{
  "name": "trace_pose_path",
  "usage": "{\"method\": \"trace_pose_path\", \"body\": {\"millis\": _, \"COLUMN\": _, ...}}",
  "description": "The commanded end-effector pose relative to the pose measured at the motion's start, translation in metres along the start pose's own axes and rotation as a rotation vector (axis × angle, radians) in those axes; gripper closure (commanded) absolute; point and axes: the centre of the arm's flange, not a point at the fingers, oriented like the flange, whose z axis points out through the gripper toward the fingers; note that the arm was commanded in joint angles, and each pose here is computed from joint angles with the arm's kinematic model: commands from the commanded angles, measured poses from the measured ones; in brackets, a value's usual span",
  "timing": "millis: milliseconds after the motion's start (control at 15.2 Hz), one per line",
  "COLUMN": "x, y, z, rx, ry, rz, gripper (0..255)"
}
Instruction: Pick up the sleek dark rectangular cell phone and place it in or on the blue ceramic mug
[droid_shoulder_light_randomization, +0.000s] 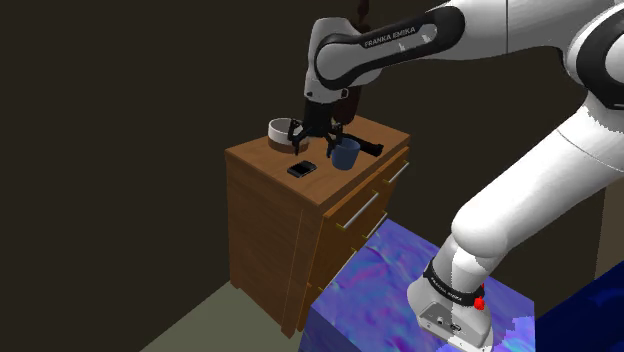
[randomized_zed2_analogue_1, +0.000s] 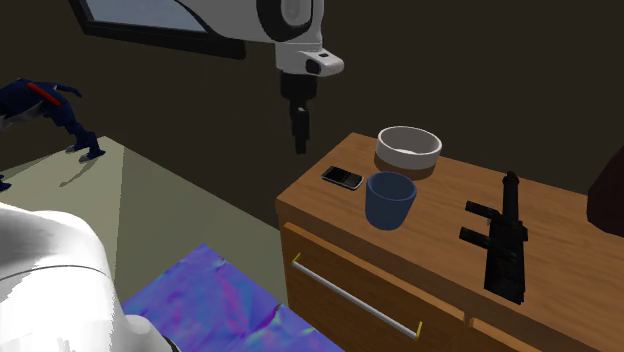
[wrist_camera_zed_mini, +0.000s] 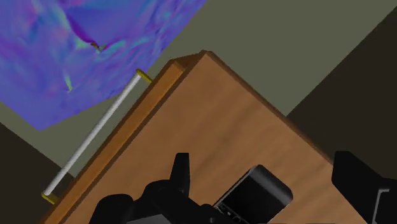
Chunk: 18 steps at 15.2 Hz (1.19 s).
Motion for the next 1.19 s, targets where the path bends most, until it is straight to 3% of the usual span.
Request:
{"method": "trace_pose_path", "body": {"millis": 0, "x": 0.020, "y": -0.011, "z": 0.016, "rx": -0.004, "ry": 0.008, "rz": 0.119, "gripper": 0}}
{"method": "trace_pose_path", "body": {"millis": 528, "x": 0.106, "y": -0.022, "z": 0.072, "rx": -0.027, "ry": 0.037, "rz": 0.566, "gripper": 0}}
{"method": "trace_pose_path", "body": {"millis": 1122, "x": 0.109, "y": -0.021, "z": 0.114, "rx": -0.027, "ry": 0.038, "rz": 0.581, "gripper": 0}}
